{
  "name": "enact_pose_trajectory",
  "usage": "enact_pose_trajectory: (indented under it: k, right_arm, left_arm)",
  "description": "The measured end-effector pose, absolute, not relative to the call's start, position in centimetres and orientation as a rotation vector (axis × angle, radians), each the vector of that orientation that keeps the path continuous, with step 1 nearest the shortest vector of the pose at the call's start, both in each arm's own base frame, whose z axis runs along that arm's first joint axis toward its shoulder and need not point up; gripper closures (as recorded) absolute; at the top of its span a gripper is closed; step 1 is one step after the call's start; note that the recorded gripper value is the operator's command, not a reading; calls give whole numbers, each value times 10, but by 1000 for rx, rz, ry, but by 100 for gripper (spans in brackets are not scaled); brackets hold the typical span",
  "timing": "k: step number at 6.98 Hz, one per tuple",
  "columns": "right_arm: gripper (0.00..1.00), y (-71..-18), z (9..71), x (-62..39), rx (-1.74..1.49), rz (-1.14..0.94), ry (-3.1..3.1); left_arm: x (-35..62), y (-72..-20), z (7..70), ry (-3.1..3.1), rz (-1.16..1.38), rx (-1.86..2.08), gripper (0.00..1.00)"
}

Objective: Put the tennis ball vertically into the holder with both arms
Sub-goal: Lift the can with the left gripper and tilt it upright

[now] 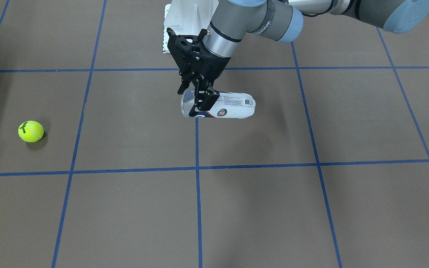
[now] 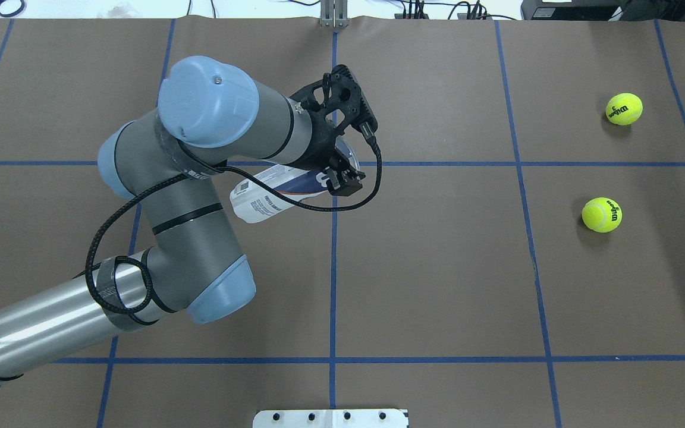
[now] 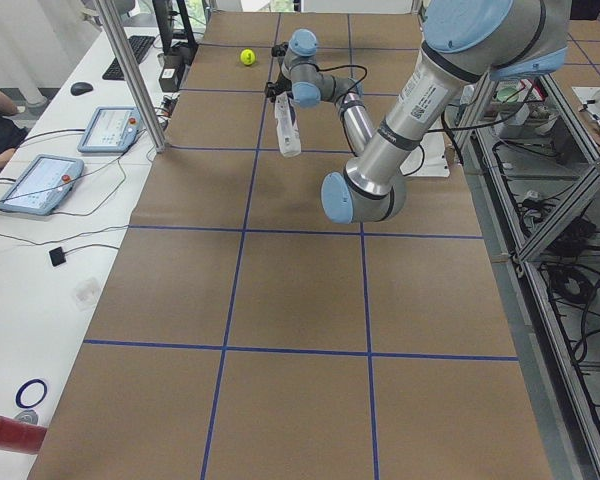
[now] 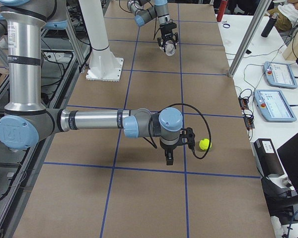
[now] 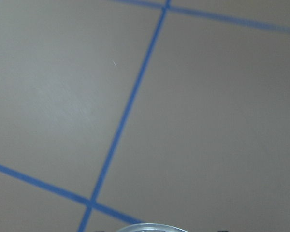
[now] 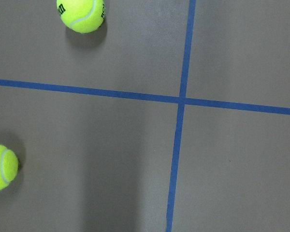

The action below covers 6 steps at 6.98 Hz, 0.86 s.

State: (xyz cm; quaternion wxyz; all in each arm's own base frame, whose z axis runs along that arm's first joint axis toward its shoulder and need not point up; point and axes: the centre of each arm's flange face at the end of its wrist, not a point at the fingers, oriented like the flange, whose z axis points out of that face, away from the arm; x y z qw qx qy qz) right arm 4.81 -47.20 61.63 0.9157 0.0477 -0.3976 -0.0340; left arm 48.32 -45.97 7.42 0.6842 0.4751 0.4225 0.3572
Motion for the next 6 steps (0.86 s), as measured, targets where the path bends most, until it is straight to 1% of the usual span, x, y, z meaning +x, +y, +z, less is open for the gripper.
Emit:
enact_pose_trajectory:
  k: [2, 3, 5, 6]
  right_arm:
    - [0, -474, 614, 48, 103, -72, -818]
    - [0, -475, 612, 48, 106, -73, -818]
    - [0, -477, 609, 48, 111, -75, -818]
    - [0, -478, 609, 48, 113, -76, -818]
  left_arm:
    - [462, -462, 54, 1084, 514, 1225, 84]
    - [459, -468, 56, 1122, 378, 1289, 84]
    - [466, -484, 77, 1205, 163, 1400, 83]
    - [478, -489, 99, 1242, 72, 1455, 83]
